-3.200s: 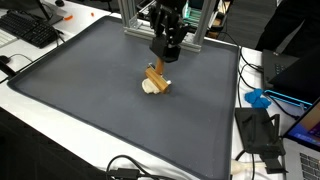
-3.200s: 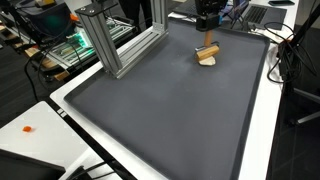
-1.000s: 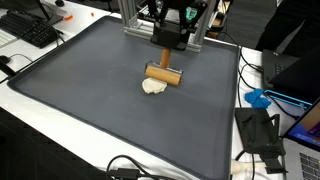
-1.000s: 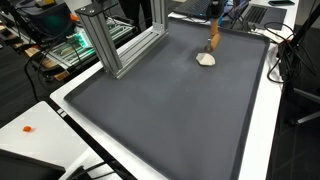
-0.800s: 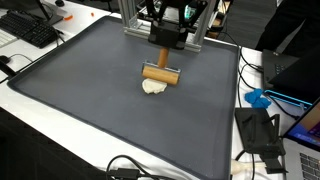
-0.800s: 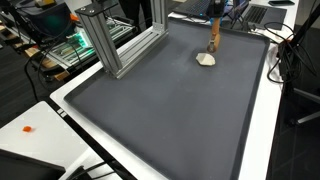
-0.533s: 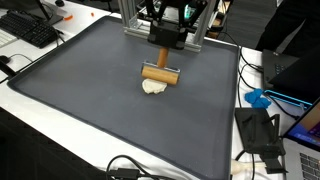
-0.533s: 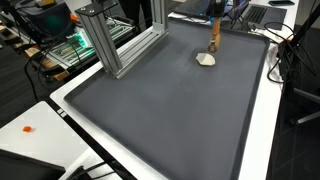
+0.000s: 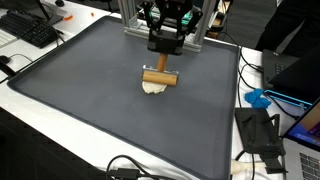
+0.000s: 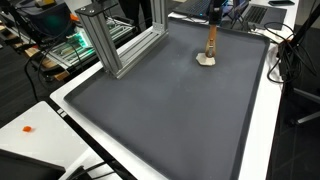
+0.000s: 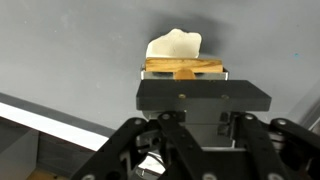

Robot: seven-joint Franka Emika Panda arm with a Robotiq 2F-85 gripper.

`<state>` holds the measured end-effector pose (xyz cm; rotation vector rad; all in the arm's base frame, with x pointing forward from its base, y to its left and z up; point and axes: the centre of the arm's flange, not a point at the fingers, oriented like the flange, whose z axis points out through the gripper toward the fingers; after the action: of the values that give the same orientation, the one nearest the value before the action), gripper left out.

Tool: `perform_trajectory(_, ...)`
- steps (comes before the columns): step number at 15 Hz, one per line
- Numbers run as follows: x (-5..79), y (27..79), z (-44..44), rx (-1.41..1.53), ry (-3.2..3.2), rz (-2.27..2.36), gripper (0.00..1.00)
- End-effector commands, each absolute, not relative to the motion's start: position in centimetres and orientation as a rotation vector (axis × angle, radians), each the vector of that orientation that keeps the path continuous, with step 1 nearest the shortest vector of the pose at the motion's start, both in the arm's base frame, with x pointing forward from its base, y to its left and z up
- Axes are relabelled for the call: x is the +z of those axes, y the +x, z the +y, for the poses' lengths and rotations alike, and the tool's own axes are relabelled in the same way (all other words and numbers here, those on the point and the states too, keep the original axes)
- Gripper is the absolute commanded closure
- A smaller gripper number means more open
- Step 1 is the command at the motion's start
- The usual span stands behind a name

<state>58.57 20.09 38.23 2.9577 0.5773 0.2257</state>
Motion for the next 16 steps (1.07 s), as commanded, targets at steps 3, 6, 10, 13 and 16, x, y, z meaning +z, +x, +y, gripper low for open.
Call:
perform_trajectory(3, 37.1, 59.0, 18.8, 0.195, 2.878, 0.902, 0.78)
perform_trajectory(6, 36.2, 58.9, 18.6, 0.167, 2.833, 1.047, 0.78)
perform_trajectory(10, 34.5, 58.7, 18.8, 0.148, 2.796, 1.169, 0.78)
perform_trajectory(13, 33.6, 58.5, 19.0, 0.157, 2.796, 1.192, 0.78)
perform_trajectory(16, 33.0, 58.6, 19.1, 0.179, 2.811, 1.181, 0.78)
